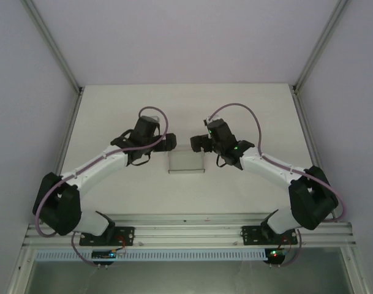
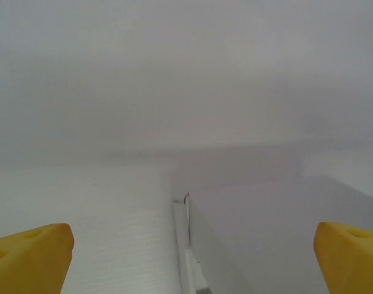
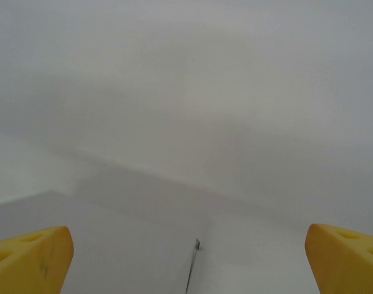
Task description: Assemble paper box
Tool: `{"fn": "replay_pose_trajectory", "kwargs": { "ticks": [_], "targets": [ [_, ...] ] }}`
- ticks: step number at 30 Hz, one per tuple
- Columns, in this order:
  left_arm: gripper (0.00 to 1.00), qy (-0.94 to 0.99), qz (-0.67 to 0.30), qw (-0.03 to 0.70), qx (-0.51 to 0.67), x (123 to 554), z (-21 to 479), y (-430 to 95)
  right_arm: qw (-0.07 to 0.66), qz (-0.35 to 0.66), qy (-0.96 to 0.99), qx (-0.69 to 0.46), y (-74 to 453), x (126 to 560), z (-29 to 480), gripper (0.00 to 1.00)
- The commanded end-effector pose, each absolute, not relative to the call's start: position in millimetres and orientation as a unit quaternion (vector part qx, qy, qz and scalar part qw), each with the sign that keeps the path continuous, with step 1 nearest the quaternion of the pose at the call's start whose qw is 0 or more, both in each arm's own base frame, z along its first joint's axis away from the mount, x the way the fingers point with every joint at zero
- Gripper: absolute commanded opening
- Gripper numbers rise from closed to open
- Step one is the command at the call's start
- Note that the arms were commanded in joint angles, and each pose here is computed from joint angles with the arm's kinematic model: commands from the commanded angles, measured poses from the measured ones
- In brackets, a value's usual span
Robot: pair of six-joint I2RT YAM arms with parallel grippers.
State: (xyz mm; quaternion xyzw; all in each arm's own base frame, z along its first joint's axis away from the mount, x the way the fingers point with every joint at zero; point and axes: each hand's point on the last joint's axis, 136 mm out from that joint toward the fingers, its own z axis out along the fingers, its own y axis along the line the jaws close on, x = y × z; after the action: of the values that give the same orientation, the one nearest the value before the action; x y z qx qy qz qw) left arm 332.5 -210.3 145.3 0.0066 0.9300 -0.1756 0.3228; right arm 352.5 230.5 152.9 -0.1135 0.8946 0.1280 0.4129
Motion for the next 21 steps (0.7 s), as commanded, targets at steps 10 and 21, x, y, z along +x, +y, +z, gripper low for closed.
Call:
{"fn": "replay_pose_trajectory", "kwargs": {
  "ticks": [10,21],
  "targets": [
    [0.98,0.951,-0.212,0.224,0.005,303,69,-221,0.306,0.124,0.940,-0.091,211,306,62,0.99],
    [0.64,0.945,-0.253,0.206,0.009,305,49,-234,0.260,0.112,0.958,-0.051,204,292,18,0.99]
  ]
}}
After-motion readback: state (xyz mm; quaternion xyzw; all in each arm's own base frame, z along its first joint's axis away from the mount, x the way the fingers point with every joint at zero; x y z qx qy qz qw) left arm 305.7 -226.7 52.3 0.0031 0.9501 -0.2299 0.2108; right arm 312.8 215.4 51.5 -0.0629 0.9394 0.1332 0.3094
